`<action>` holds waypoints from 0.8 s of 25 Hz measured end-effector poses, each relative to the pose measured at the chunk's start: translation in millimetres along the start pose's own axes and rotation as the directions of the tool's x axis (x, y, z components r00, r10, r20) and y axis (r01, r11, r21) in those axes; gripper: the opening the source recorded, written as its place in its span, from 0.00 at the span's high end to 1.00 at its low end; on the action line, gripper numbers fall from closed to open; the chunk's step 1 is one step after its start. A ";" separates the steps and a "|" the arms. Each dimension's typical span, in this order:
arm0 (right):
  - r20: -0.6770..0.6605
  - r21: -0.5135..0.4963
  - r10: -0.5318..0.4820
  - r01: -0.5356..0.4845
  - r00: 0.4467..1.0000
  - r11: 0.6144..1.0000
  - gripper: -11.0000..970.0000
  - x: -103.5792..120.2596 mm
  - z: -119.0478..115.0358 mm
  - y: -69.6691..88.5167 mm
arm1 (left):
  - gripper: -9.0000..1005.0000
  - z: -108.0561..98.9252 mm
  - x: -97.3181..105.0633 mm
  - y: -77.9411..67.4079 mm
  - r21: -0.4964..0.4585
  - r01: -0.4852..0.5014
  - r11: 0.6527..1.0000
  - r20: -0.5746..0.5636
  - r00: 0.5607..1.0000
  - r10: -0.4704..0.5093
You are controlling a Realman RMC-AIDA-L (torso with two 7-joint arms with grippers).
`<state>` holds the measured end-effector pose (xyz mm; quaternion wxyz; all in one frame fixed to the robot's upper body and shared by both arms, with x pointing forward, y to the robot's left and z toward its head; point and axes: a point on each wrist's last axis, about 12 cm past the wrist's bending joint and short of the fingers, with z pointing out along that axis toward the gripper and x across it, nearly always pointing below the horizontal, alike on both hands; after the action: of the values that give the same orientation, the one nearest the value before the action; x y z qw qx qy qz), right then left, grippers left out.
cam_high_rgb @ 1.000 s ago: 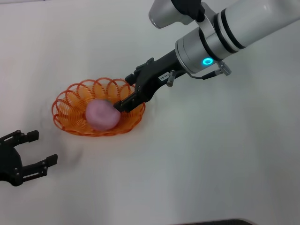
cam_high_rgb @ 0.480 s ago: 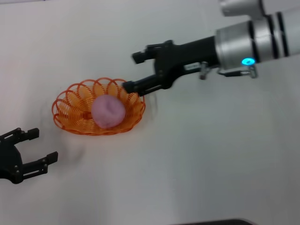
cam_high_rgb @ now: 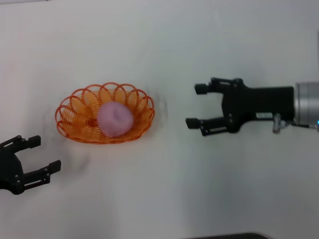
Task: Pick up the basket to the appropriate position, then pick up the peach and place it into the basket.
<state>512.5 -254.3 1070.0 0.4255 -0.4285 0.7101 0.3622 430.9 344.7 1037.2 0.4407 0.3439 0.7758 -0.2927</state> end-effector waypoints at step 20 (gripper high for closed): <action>0.060 0.088 -0.042 0.037 0.997 0.995 0.01 75.2 -18.2 33.1 | 0.18 0.4 0.4 0.0 -0.001 0.002 1.000 -0.001 1.000 -0.002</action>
<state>456.5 -280.6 1013.0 0.4725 -0.4123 0.7029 0.3356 430.9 344.5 1036.7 0.4404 0.3429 0.7764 -0.2926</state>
